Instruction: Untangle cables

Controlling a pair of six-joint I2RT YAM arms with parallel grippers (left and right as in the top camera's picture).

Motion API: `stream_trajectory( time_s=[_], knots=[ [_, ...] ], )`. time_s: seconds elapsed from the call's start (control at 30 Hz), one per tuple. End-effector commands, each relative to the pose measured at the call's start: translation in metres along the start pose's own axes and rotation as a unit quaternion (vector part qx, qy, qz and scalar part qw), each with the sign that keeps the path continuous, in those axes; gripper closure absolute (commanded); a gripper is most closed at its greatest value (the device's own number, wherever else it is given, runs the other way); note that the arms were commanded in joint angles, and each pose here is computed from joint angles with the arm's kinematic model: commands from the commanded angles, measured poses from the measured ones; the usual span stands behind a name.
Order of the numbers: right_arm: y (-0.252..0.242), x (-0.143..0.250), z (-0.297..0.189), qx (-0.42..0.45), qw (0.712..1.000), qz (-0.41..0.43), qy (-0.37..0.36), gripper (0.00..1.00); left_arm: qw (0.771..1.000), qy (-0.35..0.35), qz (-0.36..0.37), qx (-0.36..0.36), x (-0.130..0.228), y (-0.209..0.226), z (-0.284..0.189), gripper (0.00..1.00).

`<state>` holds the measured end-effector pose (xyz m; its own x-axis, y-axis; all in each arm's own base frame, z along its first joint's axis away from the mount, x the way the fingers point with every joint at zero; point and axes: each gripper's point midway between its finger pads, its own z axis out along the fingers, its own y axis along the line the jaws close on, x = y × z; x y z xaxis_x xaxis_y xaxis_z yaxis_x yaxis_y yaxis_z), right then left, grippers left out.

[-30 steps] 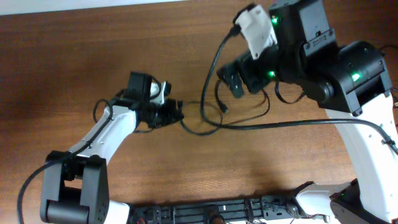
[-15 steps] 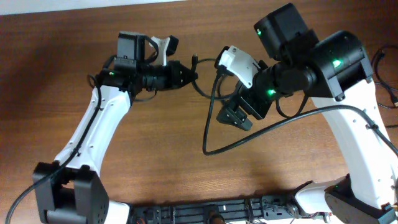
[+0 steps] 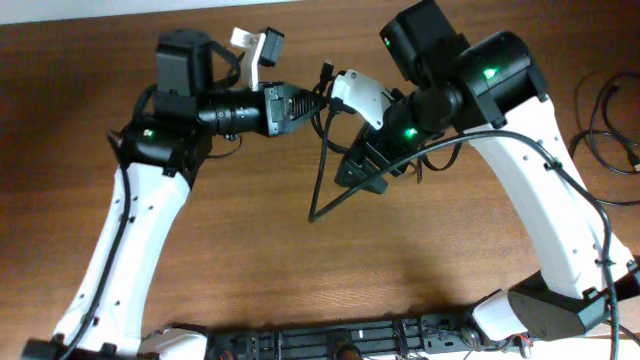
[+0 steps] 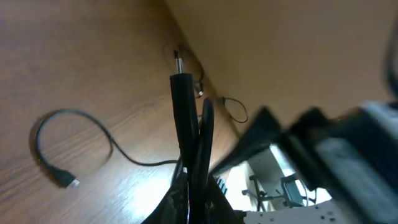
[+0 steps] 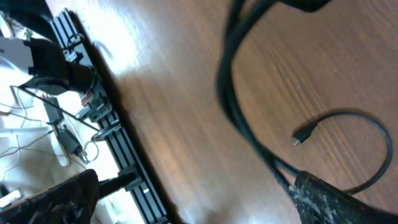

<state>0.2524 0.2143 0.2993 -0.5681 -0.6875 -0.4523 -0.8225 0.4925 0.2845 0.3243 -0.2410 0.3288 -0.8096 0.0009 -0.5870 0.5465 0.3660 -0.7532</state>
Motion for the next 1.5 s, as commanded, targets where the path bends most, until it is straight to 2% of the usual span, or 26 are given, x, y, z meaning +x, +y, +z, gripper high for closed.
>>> stream_trajectory(
  time_s=[0.0, 0.57, 0.9, 1.03, 1.13, 1.23, 1.3, 1.47],
  knots=[
    [-0.001, -0.003, 0.003, -0.007, 1.0, -0.005, -0.004, 0.04, 0.999, -0.019, 0.036, 0.023, -0.012, -0.036, -0.015, 0.91],
    [-0.005, -0.026, 0.002, -0.003, 0.999, -0.009, -0.051, 0.04, 0.998, -0.037, 0.047, 0.028, -0.023, -0.051, -0.023, 0.91],
    [-0.011, -0.04, 0.0, 0.007, 0.997, 0.008, -0.078, 0.04, 0.998, -0.064, 0.027, 0.004, -0.037, -0.029, -0.046, 0.92],
    [-0.019, -0.057, -0.003, 0.021, 0.993, 0.045, -0.111, 0.04, 0.998, -0.067, 0.019, 0.009, -0.038, -0.026, -0.055, 0.92],
    [-0.036, -0.067, -0.007, 0.056, 0.984, 0.105, -0.135, 0.03, 0.997, -0.071, 0.017, 0.008, -0.04, -0.023, -0.06, 0.93],
    [-0.057, -0.068, -0.012, 0.105, 0.966, 0.185, -0.147, 0.03, 0.996, -0.083, 0.016, 0.001, -0.045, -0.019, -0.07, 0.92],
    [-0.073, -0.065, -0.017, 0.145, 0.944, 0.25, -0.156, 0.04, 0.995, -0.096, 0.018, -0.002, -0.048, -0.019, -0.082, 0.92],
    [-0.078, -0.072, -0.02, 0.152, 0.936, 0.265, -0.175, 0.03, 0.994, -0.109, 0.025, -0.004, -0.05, -0.027, -0.094, 0.92]
  ],
)
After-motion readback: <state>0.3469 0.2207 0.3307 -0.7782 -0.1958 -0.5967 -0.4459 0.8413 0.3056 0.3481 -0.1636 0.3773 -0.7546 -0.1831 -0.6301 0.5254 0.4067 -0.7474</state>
